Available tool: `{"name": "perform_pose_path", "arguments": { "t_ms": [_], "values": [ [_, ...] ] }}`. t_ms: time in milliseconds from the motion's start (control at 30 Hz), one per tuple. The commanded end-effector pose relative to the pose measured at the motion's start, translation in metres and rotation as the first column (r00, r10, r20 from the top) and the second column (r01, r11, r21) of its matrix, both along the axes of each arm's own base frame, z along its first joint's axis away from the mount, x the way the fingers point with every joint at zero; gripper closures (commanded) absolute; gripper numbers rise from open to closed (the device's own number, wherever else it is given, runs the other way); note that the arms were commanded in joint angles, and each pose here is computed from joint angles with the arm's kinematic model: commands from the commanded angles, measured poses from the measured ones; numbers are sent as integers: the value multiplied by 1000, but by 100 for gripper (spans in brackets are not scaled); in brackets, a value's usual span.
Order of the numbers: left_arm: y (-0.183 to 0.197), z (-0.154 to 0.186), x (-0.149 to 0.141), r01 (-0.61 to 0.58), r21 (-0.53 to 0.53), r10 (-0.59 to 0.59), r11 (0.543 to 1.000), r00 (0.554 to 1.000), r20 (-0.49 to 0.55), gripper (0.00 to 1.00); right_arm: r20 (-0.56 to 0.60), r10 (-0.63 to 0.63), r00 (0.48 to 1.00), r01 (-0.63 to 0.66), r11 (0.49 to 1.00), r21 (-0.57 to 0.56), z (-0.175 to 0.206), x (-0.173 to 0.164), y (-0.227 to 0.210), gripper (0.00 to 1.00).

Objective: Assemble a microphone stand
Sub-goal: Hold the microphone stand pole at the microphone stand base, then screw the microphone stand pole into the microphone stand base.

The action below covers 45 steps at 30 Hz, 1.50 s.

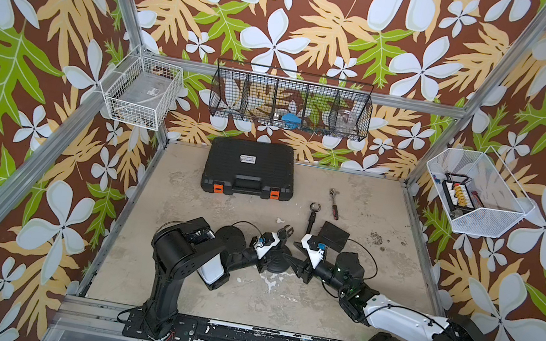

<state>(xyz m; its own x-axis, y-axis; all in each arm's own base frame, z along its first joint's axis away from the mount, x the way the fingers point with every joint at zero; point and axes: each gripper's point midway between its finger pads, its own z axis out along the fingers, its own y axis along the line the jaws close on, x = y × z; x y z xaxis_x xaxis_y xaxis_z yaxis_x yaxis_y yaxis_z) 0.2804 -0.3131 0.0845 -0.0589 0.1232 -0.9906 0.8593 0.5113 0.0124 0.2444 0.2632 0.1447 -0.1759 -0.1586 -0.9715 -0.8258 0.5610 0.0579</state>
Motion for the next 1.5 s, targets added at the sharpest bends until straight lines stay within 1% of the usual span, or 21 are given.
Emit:
{"name": "perform_pose_path", "arguments": {
  "t_ms": [0,100,200,333,433,567,667,767,867,1133,1200,1333,1467],
  "values": [
    [-1,-8,-3,12,-1,-12,1000,998,-61,97,-20,-12,1000,12,1000,-15,-5,1,-2,47],
    [-2,-8,-4,17,-13,-18,1000,997,-70,97,-11,5,1000,-6,999,-43,-4,8,4,50],
    [-2,-5,-6,25,-25,-27,999,998,-65,97,12,45,999,-45,999,-18,6,9,10,52],
    [-2,-4,-6,24,-23,-26,999,998,-64,97,49,60,997,-60,998,-18,16,13,12,48],
    [-2,-5,-6,22,-24,-24,999,998,-66,97,54,56,997,-53,997,-57,11,19,8,48],
    [-2,-9,-6,27,-20,-28,999,997,-75,98,71,87,994,-84,995,-47,13,20,5,48],
    [-1,-15,-8,28,-19,-30,999,996,-87,97,72,94,993,-90,994,-63,8,23,5,47],
    [0,-16,-9,26,-29,-28,999,996,-87,97,59,143,988,-138,987,-80,4,22,12,47],
    [1,-17,-8,17,-18,-18,1000,996,-85,97,69,165,984,-159,983,-90,2,22,15,47],
    [0,-17,-7,21,-5,-21,1000,996,-83,98,112,203,973,-191,976,-109,9,27,21,50],
    [-1,-18,-7,27,-6,-27,1000,996,-86,98,124,241,963,-230,968,-100,13,23,26,52],
    [-2,-18,-7,31,-6,-31,1000,996,-87,98,154,278,948,-268,960,-87,22,20,31,53],
    [-3,-16,-7,35,-8,-35,999,996,-85,98,167,288,943,-277,957,-86,25,22,34,57]
  ]
}}
